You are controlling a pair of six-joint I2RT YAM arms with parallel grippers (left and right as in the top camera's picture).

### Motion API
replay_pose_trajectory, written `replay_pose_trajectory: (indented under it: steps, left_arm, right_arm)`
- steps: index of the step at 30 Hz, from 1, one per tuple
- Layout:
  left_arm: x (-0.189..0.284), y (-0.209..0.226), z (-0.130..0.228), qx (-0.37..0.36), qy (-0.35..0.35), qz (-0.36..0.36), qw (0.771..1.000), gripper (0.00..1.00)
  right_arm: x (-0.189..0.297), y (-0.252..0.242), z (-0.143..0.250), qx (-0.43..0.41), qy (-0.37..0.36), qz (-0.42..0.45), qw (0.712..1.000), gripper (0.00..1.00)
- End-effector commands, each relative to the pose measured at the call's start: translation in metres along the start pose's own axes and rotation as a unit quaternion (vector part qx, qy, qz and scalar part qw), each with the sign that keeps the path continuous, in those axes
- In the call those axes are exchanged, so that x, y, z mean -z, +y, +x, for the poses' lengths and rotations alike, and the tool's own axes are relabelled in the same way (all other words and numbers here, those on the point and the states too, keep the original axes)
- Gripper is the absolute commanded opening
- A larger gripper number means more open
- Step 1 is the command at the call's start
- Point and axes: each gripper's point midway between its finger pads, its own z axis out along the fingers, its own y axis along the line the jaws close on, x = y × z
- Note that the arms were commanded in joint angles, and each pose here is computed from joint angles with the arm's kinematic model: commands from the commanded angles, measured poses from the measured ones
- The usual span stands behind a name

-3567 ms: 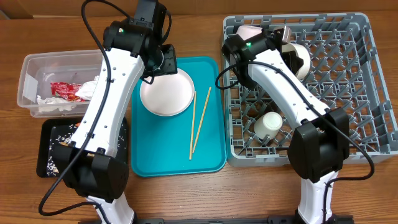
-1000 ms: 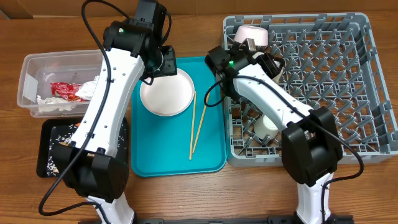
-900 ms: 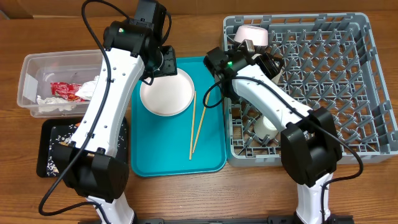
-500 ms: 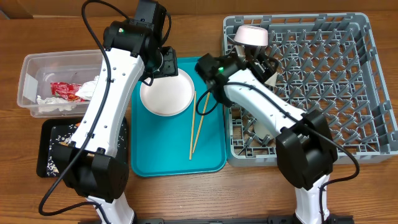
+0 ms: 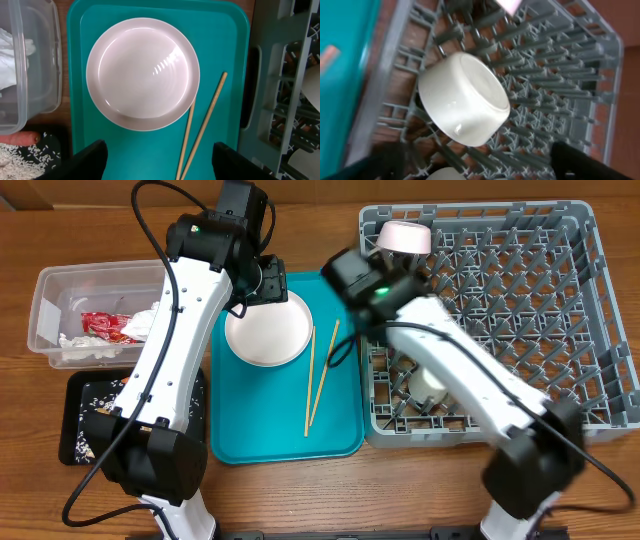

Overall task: Sort waste into correct bins and load items into the dishwasher
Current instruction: 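Lower the white bowl upside down into the rack and release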

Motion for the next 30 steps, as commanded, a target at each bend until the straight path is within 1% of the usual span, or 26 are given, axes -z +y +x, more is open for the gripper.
replay_pose_trajectory:
  steps: [1,2,3,5,6,9,10,11,19,22,26,30]
  left_arm:
    - [-0.004,0.007,0.000,-0.003,0.004,-0.011,1.000,0.70]
    - [-0.004,0.007,0.000,-0.003,0.004,-0.011,1.000,0.69]
    - [-0.004,0.007,0.000,-0.003,0.004,-0.011,1.000,0.70]
    - [-0.004,0.007,0.000,-0.003,0.004,-0.011,1.000,0.69]
    - [-0.004,0.007,0.000,-0.003,0.004,-0.011,1.000,0.69]
    - [-0.004,0.007,0.000,-0.003,0.004,-0.011,1.000,0.70]
    - [-0.004,0.007,0.000,-0.002,0.004,-0.011,1.000,0.69]
    - [-0.004,0.007,0.000,-0.002,0.004,-0.011,1.000,0.69]
    - [-0.004,0.007,0.000,-0.002,0.005,-0.011,1.000,0.69]
    - [-0.004,0.008,0.003,-0.001,0.010,-0.013,1.000,0.69]
    - [-0.004,0.009,0.005,-0.001,0.015,-0.015,1.000,0.70]
    - [-0.004,0.009,0.004,-0.001,0.013,-0.014,1.000,0.70]
  right_arm:
    - [0.024,-0.018,-0.018,-0.097,-0.044,-0.135,0.985,0.77]
    - [0.024,-0.023,-0.023,-0.115,-0.052,-0.157,0.980,0.70]
    - [0.019,-0.033,-0.028,-0.142,-0.058,-0.181,0.971,0.50]
    - [0.004,-0.050,-0.030,-0.174,-0.056,-0.200,0.963,0.25]
    - [-0.003,-0.056,-0.030,-0.186,-0.053,-0.207,0.959,0.18]
    - [-0.024,-0.059,-0.030,-0.211,-0.039,-0.256,0.942,0.08]
    - [-0.036,-0.054,-0.029,-0.222,-0.029,-0.290,0.930,0.06]
    - [-0.043,-0.052,-0.027,-0.226,-0.021,-0.300,0.927,0.06]
    - [-0.085,-0.027,-0.020,-0.219,0.023,-0.305,0.926,0.06]
    - [-0.098,-0.016,-0.007,-0.214,0.059,-0.309,0.925,0.04]
    - [-0.092,-0.013,0.012,-0.206,0.099,-0.311,0.922,0.04]
    - [-0.077,-0.019,0.015,-0.207,0.097,-0.311,0.922,0.04]
